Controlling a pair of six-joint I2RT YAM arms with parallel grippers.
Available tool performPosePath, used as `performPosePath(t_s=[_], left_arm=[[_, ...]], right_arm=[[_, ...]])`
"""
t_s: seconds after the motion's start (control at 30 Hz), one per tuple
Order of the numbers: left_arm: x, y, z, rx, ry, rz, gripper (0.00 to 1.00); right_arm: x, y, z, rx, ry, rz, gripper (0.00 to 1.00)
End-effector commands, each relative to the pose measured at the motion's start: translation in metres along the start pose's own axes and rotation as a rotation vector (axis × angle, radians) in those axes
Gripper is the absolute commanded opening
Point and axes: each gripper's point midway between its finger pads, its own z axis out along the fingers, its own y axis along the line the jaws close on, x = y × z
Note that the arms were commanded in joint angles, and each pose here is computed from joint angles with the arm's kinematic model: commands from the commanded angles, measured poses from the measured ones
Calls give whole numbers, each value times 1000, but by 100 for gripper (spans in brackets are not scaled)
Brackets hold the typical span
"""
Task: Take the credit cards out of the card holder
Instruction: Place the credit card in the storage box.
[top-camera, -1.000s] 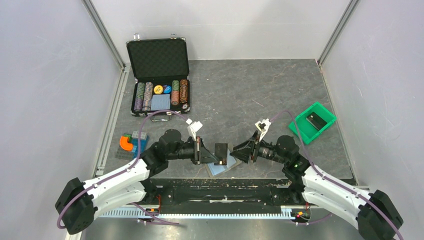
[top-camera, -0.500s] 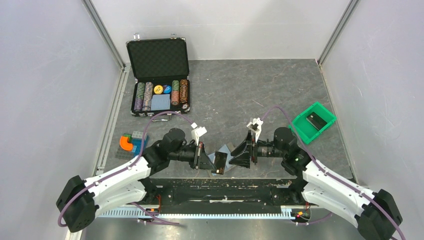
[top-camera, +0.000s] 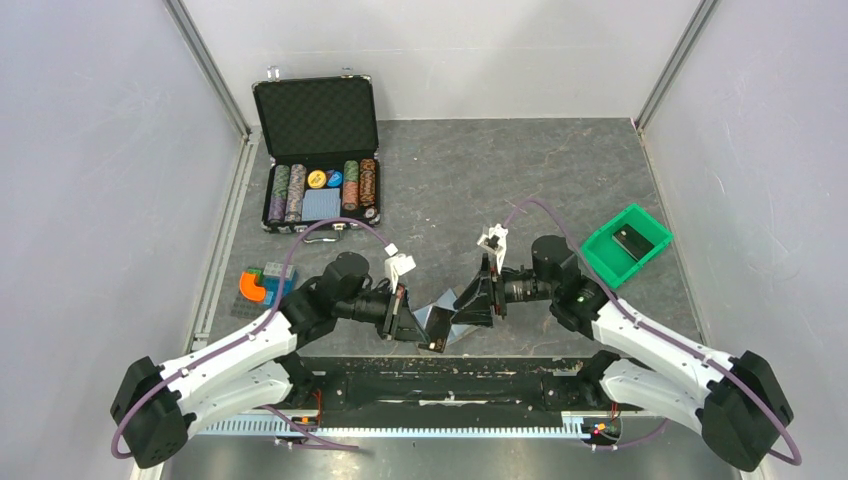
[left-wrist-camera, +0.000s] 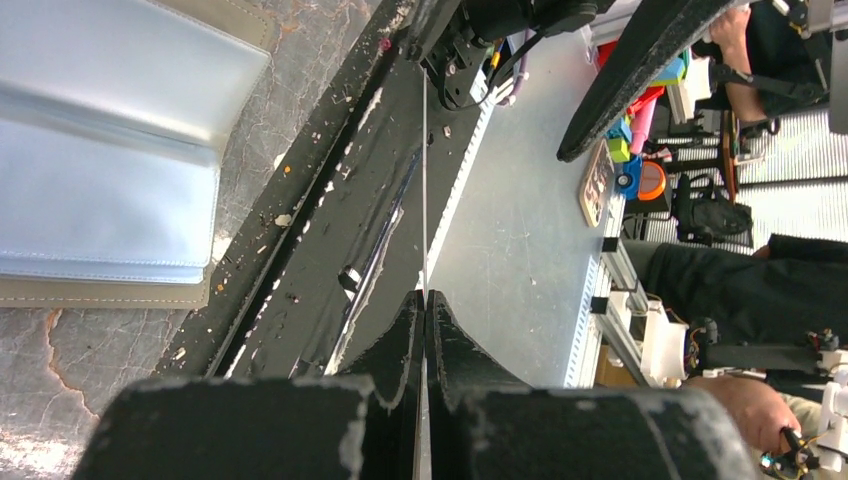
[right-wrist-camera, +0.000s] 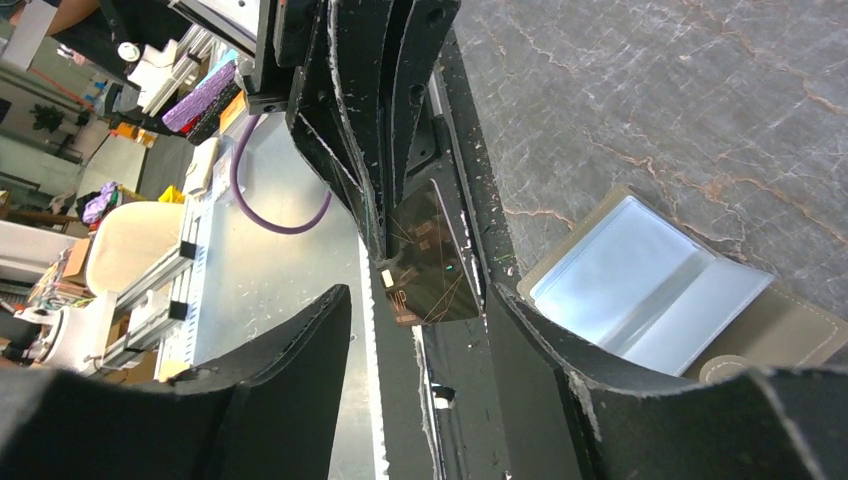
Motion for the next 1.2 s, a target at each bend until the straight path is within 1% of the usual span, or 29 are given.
performPosePath(t_s=[0.0,0.13,0.27,0.33,0.37,0.5,0.53,0.63,0.73,0.77,0.8,0.83,0.93,1.07,1.1,1.13,1.17], left_arm=[[-6,-19,-5,67,13,105,2],[-6,-24,-6,93,27,123,2],[-7,-27,-7,103,15,137,2],[-7,-27,-7,105,20,133,2],[-6,-27,-6,106,22,132,2],[-6,-26,-5,107,30,127,2],[-6,-26,-6,109,31,128,2],[-5,-26,-6,107,32,127,2],[-7,-24,-6,94,26,128,2],[-7,-22,-5,80,27,127,6],[-9,-21,-6,64,24,134,13],[-10,-18,-6,41,27,131,22],[-12,-11,-8,-17,35,143,57],[-19,-1,-14,-111,27,168,82],[-21,2,-16,-136,25,174,95],[-23,6,-18,-175,18,179,100],[-25,9,-20,-202,14,184,100]], right_arm=[[-13,12,2,-67,9,-48,55],[-8,15,3,-108,35,-43,47],[-1,12,5,-112,47,-33,47],[1,11,6,-119,53,-25,44],[1,11,6,-124,51,-25,41],[0,12,7,-137,47,-30,24],[-1,12,7,-137,44,-33,17],[-3,12,8,-137,36,-37,1],[-3,10,8,-127,21,-40,0],[-4,10,7,-123,15,-40,0],[-4,10,7,-119,10,-41,0],[-5,9,7,-111,2,-39,0],[-6,7,4,-93,-18,-44,0],[-9,-1,1,-53,-42,-26,0],[-9,-3,1,-46,-45,-18,0],[-9,-6,-1,-32,-53,-14,0],[-9,-9,-2,-18,-57,-11,0]])
